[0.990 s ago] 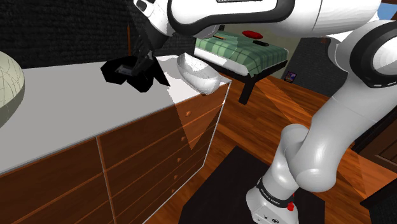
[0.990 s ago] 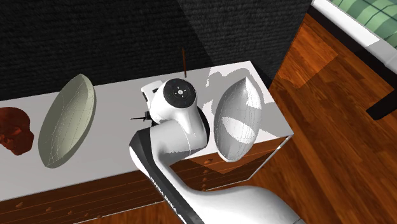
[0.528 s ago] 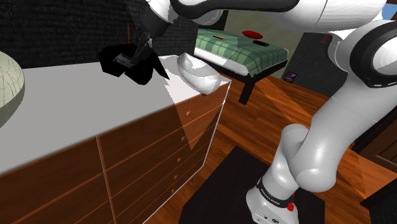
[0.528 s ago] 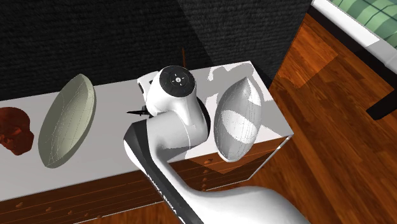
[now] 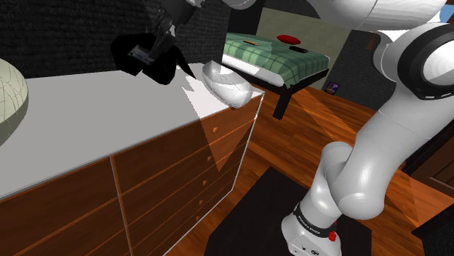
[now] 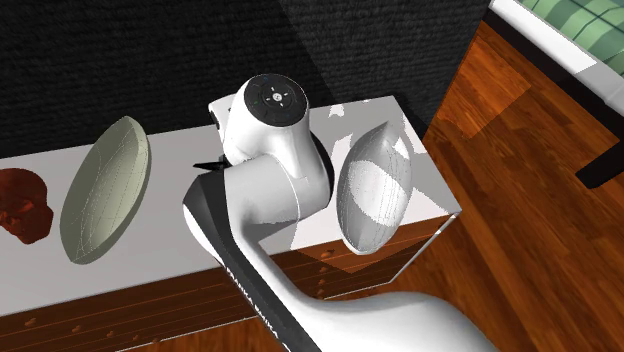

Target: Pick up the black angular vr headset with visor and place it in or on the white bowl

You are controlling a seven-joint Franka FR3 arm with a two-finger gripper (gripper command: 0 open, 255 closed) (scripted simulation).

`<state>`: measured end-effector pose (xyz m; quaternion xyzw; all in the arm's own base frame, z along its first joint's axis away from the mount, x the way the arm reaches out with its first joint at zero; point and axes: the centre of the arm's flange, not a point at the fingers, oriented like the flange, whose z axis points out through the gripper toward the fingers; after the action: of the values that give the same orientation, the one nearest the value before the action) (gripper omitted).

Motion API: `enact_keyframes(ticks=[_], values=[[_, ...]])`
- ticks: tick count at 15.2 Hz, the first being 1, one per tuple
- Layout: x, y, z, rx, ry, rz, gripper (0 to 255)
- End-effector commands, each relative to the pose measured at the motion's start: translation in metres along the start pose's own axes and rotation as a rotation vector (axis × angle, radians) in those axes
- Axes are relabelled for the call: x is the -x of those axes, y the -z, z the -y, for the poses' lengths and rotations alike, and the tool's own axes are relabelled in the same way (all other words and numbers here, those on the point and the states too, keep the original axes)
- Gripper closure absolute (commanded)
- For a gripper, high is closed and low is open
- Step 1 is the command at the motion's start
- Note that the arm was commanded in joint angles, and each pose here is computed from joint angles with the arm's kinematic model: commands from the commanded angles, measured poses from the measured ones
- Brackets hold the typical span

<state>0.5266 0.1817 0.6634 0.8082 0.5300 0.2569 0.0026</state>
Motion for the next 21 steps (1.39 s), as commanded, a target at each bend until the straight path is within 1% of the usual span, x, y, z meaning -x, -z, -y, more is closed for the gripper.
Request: enact_keyframes(ticks=[1,16,21], values=[[-0.005,0.009,-0.003,0.001,0.0,-0.001,255],[-0.037,0.076,-0.024,0.001,0.0,-0.001,255],[0.018,0.106,-0.045,0.001,0.0,-0.001,255]])
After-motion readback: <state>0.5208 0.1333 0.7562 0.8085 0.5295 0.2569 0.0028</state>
